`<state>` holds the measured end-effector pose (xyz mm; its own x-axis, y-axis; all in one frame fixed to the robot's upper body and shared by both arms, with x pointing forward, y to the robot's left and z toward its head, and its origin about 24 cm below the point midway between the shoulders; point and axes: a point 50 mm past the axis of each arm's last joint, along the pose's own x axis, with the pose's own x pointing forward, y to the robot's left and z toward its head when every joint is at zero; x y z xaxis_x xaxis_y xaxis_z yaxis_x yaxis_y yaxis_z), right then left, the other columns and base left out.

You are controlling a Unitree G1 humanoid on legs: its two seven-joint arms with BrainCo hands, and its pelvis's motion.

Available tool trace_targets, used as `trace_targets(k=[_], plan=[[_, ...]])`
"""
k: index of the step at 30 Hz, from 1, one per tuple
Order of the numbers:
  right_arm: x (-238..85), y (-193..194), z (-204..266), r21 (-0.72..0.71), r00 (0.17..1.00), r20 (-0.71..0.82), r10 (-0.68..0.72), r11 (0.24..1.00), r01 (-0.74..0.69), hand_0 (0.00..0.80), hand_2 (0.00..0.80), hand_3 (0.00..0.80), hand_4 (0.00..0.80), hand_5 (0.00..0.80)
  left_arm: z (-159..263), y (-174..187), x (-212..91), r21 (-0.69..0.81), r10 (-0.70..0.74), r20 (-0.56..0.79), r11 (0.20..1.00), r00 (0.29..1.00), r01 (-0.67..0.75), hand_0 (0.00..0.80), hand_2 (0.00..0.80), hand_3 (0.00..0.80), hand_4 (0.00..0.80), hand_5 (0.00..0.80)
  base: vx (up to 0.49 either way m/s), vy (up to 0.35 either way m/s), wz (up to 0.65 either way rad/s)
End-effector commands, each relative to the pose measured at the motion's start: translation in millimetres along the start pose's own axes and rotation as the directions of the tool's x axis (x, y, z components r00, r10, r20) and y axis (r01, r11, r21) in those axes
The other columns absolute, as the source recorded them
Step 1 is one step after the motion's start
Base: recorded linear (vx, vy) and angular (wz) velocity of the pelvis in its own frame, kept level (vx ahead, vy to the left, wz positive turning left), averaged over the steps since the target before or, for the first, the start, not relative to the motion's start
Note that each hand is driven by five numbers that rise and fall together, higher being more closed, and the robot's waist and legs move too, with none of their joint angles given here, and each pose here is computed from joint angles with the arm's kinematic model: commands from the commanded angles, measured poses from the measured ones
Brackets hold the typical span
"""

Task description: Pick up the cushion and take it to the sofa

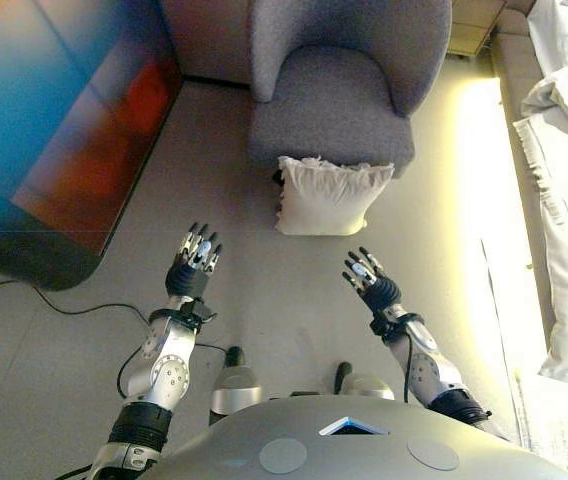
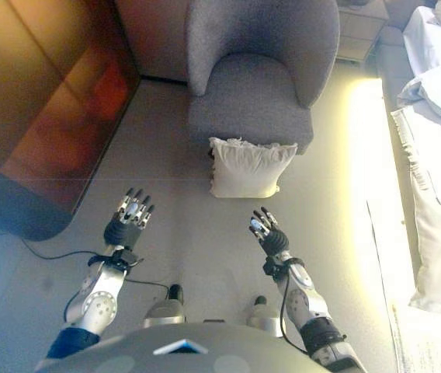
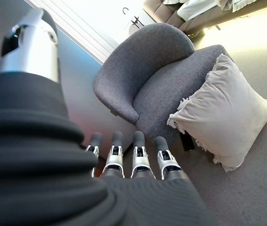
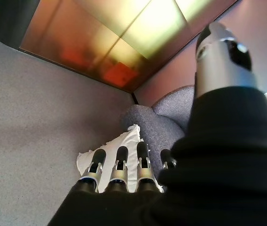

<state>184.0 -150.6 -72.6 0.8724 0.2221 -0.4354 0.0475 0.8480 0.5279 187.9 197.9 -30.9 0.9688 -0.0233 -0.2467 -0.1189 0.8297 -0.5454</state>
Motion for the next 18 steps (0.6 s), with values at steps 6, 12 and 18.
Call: trace_targets(k=[6, 12, 18], plan=[[10, 14, 32, 0.004, 0.988, 0.143, 0.065, 0.998, -0.066, 0.0, 0.0, 0.0, 0.0, 0.0, 20, -10, 7, 0.076, -0.081, 0.072, 0.994, 0.994, 0.076, 0.0, 0.0, 0.0, 0.0, 0.0, 0.0, 0.0, 0.0], [7, 12, 29, 0.0, 0.99, 0.125, 0.062, 0.998, -0.063, 0.0, 0.0, 0.0, 0.0, 0.0, 21, -7, 1, 0.083, -0.08, 0.078, 0.994, 0.994, 0.073, 0.0, 0.0, 0.0, 0.0, 0.0, 0.012, -0.006, -0.01], [4, 8, 25, 0.02, 0.993, 0.101, 0.059, 0.998, -0.061, 0.0, 0.0, 0.0, 0.0, 0.0, 16, -2, -4, 0.062, -0.046, 0.064, 0.997, 0.997, 0.042, 0.0, 0.0, 0.0, 0.0, 0.0, 0.005, -0.004, 0.0]])
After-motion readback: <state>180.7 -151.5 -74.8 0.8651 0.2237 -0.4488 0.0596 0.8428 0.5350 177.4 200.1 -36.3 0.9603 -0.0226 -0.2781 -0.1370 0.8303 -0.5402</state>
